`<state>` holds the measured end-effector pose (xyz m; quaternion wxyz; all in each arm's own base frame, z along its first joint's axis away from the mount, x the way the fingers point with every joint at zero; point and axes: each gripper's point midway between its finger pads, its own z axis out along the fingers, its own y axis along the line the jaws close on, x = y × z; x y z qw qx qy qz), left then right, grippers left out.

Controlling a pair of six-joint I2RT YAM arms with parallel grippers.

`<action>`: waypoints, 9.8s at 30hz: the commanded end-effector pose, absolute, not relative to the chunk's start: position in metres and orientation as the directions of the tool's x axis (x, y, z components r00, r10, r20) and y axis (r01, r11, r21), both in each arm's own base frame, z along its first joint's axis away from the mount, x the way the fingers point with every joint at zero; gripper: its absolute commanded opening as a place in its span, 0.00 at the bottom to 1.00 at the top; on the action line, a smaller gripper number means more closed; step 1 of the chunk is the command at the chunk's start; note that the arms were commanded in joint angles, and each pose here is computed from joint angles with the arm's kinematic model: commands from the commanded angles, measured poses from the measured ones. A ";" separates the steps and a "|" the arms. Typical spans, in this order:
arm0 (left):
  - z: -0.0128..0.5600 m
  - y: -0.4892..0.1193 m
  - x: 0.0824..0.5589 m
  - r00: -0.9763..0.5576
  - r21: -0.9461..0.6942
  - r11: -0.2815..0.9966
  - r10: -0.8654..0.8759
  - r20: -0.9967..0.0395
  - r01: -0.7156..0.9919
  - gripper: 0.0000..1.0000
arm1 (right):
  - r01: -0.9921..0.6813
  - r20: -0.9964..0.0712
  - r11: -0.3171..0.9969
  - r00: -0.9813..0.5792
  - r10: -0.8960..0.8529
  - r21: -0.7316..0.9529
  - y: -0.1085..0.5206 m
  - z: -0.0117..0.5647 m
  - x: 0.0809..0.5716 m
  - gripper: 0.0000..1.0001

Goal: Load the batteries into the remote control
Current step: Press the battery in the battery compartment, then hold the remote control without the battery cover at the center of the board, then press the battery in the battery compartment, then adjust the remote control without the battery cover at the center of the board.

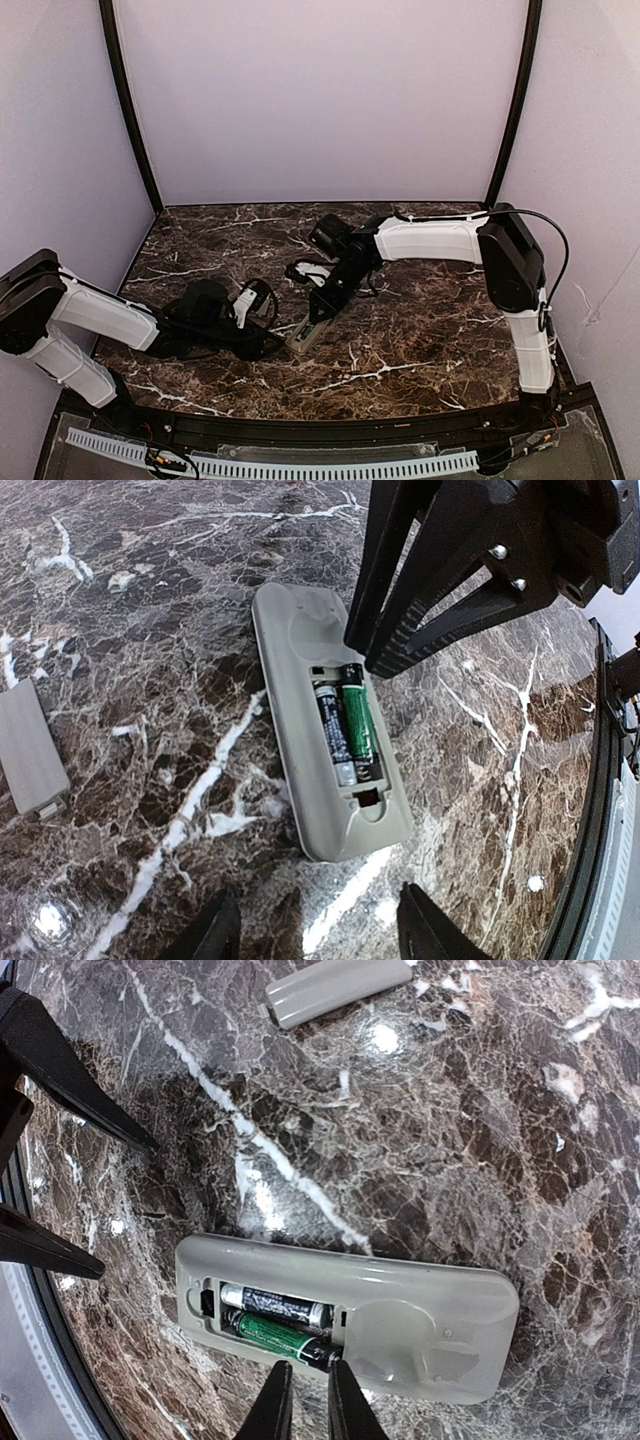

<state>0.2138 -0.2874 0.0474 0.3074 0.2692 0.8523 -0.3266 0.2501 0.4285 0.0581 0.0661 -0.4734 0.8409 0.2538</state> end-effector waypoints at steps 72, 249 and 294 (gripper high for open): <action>0.031 -0.285 0.209 -0.676 -0.391 0.645 0.273 -0.685 0.656 0.54 | -0.922 -0.130 0.374 -0.384 -0.914 0.099 0.416 0.003 0.213 0.04; 0.040 -0.325 0.269 -0.660 -0.118 0.728 0.525 -0.537 0.675 0.51 | -0.679 -0.339 0.472 -0.710 -0.618 0.562 0.396 0.032 0.277 0.27; 0.023 -0.349 0.149 -0.769 -0.528 0.560 0.437 -0.466 0.638 0.38 | -0.594 -0.378 0.196 -0.698 -0.609 0.781 0.428 0.037 0.280 0.29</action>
